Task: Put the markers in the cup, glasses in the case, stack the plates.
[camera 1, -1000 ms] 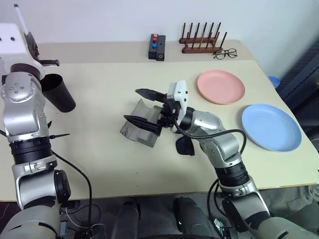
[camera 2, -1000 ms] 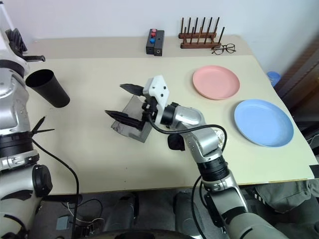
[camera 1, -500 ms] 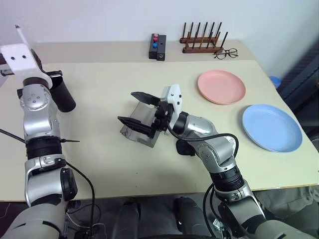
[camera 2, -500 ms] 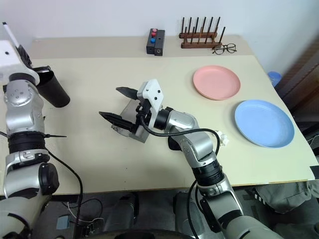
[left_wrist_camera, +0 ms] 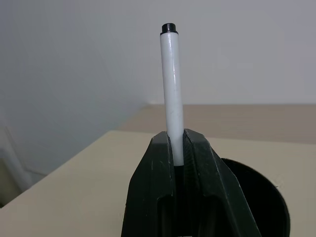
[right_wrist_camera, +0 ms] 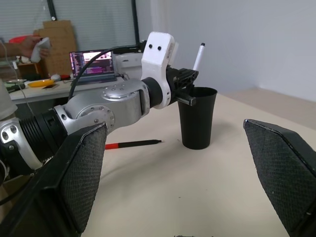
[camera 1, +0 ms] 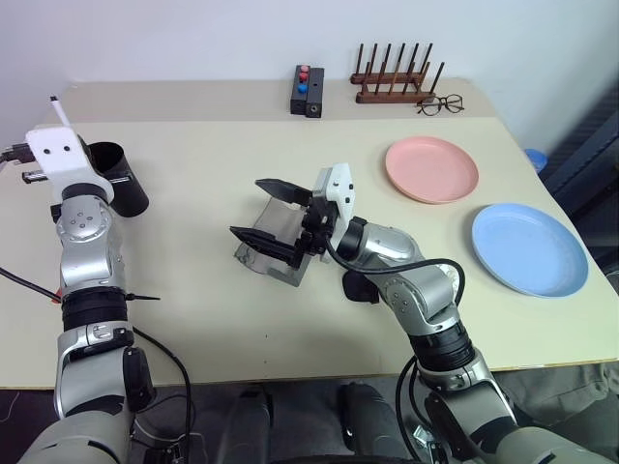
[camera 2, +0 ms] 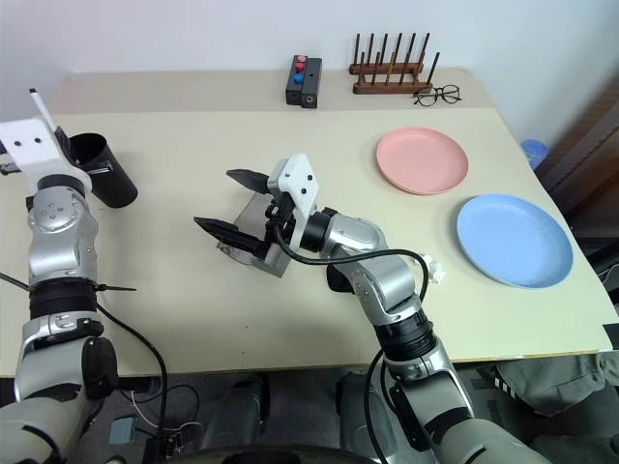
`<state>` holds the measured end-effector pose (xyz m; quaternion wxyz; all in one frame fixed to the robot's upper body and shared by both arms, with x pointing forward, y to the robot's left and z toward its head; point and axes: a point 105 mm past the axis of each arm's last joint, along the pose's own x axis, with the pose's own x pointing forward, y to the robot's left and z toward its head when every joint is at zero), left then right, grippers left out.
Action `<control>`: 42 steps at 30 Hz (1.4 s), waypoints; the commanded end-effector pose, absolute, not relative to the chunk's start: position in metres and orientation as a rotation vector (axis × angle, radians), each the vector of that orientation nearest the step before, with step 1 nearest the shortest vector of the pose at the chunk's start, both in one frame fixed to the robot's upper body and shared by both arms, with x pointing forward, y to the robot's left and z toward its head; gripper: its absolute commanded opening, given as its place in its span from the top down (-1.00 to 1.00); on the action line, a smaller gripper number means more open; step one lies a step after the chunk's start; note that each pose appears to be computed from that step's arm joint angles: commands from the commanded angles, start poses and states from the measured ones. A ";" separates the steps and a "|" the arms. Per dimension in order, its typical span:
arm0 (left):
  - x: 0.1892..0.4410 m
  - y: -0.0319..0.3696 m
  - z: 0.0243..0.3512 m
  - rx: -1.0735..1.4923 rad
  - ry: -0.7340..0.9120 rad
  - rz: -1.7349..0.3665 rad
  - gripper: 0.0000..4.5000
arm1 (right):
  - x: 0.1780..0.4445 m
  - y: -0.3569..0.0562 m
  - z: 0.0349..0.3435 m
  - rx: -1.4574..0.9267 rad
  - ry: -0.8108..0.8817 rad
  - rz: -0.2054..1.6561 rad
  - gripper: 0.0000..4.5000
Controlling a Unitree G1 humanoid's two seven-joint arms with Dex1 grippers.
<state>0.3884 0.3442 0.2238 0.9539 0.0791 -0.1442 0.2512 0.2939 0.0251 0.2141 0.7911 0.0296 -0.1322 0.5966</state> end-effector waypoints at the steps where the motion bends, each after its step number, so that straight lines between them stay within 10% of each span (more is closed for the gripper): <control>1: 0.382 0.346 0.238 0.157 -0.356 0.528 1.00 | 0.288 0.023 0.229 0.074 -0.346 1.299 -1.00; 4: 0.382 0.346 0.235 0.140 -0.349 0.522 1.00 | 0.288 0.022 0.228 0.077 -0.341 1.299 -1.00; 11: 0.382 0.346 0.232 0.141 -0.338 0.534 -0.38 | 0.288 0.022 0.228 0.079 -0.335 1.298 -1.00; 27: 0.359 0.355 0.284 0.021 -0.449 0.471 -0.38 | 0.288 0.021 0.225 0.073 -0.328 1.292 -1.00; 42: 0.287 0.384 0.193 0.085 0.439 0.222 -0.38 | 0.293 0.010 0.214 0.063 -0.291 1.264 -1.00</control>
